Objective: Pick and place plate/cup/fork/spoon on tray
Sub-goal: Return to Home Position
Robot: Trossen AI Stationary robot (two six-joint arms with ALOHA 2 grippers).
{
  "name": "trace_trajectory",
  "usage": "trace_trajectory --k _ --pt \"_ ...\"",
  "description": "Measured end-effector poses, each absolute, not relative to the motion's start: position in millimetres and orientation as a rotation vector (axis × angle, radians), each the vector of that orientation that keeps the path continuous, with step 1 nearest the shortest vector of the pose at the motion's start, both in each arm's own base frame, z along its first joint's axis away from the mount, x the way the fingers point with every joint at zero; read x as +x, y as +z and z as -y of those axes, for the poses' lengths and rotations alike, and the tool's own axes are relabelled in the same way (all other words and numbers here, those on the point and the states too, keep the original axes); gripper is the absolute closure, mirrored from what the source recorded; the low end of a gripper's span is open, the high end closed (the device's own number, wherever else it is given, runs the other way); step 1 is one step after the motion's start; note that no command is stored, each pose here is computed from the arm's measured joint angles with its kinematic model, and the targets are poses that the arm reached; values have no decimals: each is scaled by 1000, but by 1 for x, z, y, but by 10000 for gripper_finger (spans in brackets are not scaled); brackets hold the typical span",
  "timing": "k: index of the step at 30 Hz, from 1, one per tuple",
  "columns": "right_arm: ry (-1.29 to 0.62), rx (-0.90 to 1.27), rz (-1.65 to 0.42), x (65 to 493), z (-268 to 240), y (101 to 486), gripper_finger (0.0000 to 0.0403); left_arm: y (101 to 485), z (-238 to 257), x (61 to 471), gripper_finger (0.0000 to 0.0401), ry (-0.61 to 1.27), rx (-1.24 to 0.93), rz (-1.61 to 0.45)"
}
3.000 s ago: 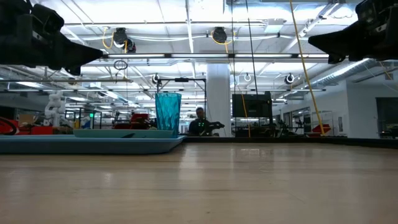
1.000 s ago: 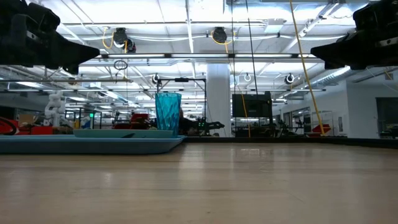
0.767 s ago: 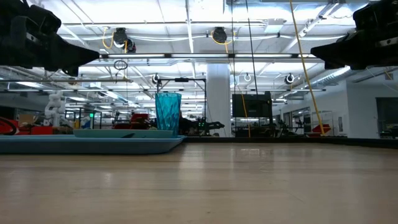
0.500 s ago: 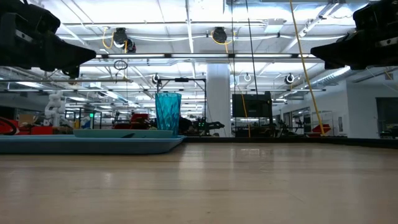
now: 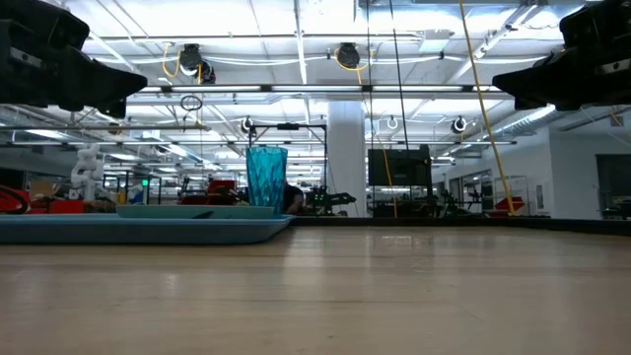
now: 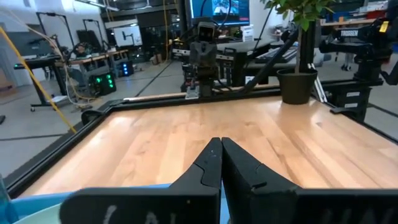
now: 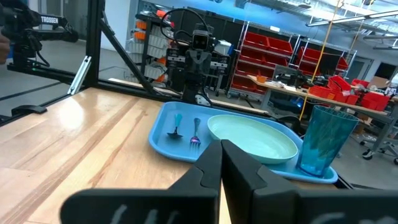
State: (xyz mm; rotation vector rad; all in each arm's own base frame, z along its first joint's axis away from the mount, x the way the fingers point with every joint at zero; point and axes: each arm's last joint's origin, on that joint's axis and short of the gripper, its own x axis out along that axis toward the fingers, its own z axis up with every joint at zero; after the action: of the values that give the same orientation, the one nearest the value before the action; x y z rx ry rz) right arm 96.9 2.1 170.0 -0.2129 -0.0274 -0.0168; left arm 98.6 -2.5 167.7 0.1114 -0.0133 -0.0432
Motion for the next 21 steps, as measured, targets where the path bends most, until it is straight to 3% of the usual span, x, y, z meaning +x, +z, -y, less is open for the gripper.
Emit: trace_trajectory --k 12,21 --pt "-17 -213 27 97 -2 170 403 168 2 99 382 -43 107 13" --pt "-17 -213 27 97 -2 170 403 168 2 99 397 -43 108 14"
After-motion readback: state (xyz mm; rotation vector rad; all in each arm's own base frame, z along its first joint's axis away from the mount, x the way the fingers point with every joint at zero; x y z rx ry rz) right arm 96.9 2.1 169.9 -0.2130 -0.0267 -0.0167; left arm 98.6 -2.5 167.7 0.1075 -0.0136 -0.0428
